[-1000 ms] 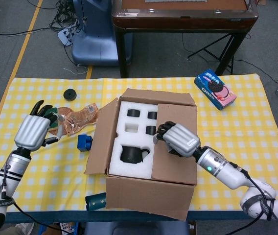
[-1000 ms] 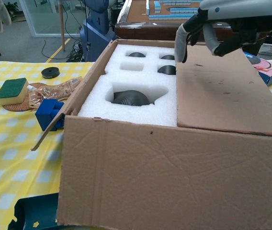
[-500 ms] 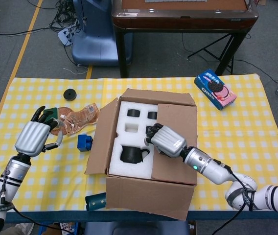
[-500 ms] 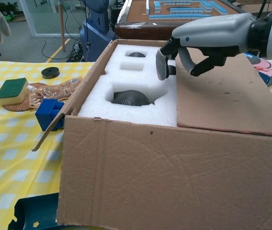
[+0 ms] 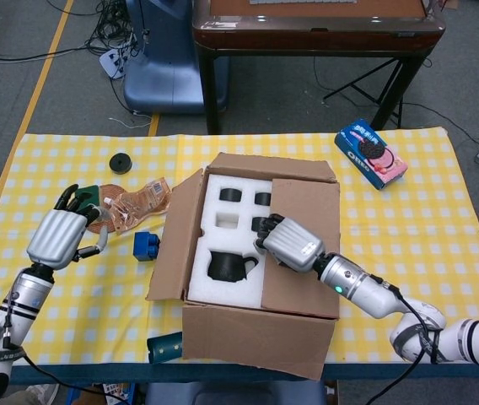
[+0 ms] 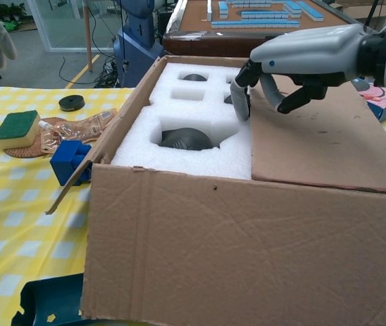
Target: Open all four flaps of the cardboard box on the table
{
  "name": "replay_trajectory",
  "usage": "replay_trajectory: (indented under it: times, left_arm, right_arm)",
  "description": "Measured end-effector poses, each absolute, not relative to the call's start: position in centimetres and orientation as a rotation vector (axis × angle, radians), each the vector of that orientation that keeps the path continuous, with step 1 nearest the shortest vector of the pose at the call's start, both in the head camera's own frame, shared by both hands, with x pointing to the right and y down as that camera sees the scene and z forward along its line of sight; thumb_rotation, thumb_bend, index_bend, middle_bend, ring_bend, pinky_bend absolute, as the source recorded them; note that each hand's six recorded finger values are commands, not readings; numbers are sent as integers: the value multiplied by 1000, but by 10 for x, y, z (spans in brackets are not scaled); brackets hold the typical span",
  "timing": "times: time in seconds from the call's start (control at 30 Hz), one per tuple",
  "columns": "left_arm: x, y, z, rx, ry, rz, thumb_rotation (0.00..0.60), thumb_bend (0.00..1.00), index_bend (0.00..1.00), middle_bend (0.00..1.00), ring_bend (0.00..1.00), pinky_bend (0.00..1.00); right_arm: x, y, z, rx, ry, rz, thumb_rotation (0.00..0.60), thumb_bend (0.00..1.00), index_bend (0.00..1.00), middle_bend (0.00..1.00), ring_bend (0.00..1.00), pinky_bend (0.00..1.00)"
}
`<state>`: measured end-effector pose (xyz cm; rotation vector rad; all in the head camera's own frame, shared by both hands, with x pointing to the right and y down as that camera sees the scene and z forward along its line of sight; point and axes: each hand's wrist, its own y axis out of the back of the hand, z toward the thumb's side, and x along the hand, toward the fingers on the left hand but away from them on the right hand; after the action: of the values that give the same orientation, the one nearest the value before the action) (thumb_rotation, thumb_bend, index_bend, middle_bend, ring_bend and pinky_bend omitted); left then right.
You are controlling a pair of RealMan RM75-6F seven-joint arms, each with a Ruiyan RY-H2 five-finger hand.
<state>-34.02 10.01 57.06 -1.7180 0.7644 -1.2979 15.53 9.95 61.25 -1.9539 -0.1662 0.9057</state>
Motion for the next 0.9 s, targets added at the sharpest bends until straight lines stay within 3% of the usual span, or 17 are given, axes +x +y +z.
replay_trajectory:
  times: [0.47,0.9]
  left_arm:
    - [-339,95,574,-1729,750,-1317,112,572,444,426,153,0]
    - [-339,82,565,-1689,732,-1311,113,572,446,426,153,0]
  right_arm:
    - [169,90,598,-1952,-273,889,600,1000,547,553,286,213]
    - [193,82,542,-1912,-433,837,600,1000,547,558,298,213]
